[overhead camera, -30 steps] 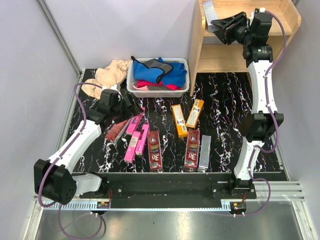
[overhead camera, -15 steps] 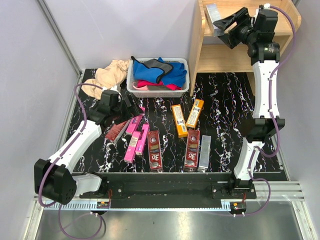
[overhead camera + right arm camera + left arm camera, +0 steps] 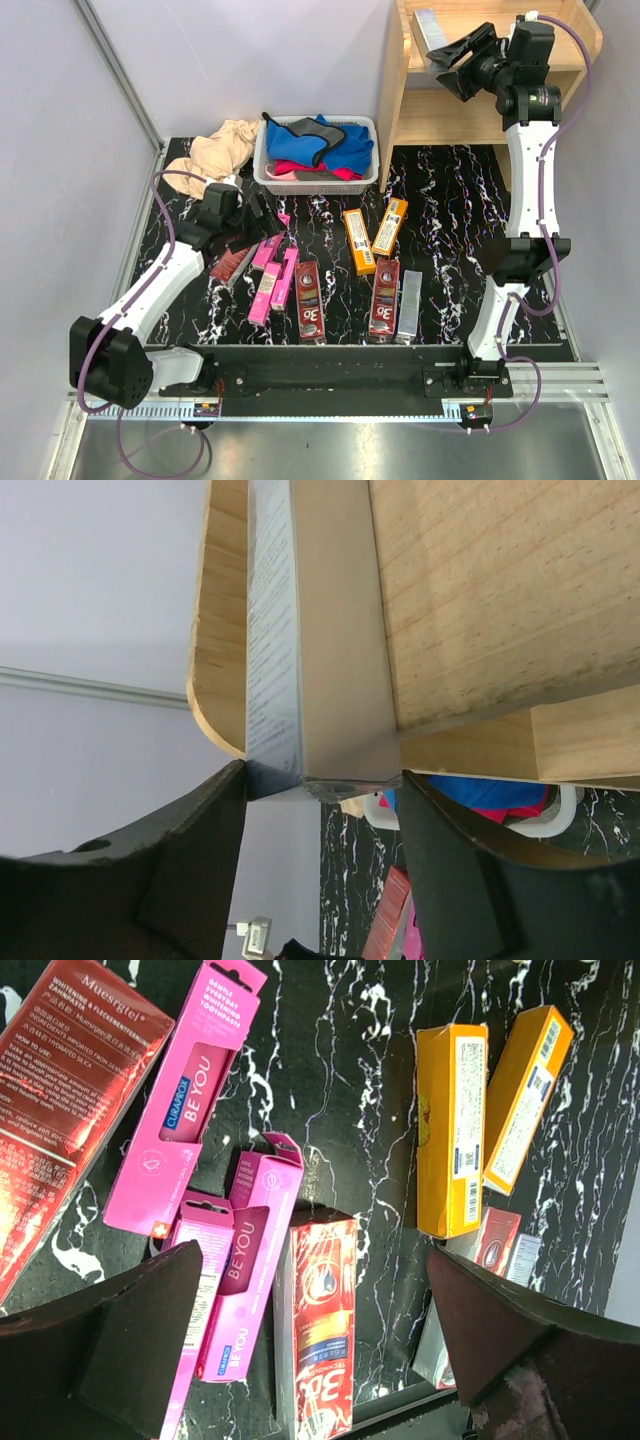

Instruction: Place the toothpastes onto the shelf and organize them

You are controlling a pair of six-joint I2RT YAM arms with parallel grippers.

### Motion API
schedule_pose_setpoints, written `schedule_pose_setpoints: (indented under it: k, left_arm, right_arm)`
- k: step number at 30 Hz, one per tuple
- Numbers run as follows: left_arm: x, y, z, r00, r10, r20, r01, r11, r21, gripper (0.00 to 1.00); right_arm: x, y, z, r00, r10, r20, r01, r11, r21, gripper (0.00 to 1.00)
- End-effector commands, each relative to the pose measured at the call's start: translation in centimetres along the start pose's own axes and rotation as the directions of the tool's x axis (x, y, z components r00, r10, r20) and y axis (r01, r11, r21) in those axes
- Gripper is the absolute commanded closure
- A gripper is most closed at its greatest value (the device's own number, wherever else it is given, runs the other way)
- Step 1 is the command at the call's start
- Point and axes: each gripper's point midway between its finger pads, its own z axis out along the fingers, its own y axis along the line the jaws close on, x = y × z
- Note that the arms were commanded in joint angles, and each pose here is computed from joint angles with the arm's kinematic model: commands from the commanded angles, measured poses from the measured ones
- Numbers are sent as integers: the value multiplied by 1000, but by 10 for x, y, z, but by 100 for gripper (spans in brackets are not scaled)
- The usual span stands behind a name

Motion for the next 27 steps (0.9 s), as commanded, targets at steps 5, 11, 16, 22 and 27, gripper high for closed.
schedule_pose_setpoints:
  k: [5, 11, 16, 22, 27]
  left_arm:
    - [1, -5, 6, 1000, 6, -2, -6, 999, 37, 1]
    - [3, -4, 6, 1000, 7, -5, -7, 999, 35, 1]
    - [4, -3, 6, 1000, 9, -6, -8, 999, 34, 1]
    - [5, -2, 7, 1000, 11, -11, -10, 999, 31, 1]
    - [6, -2, 7, 1000, 12, -16, -12, 999, 35, 1]
  right_arm:
    - [-12, 47, -40, 994, -73, 82, 79, 994, -79, 54]
    - [-9, 31, -17, 998, -48, 40, 51, 996, -79, 69]
    - [11, 38, 0, 999, -28, -30, 24, 992, -126, 70]
    - [23, 51, 11, 997, -22, -76, 7, 982, -190, 68]
    - [24, 51, 16, 996, -8, -88, -10, 979, -204, 61]
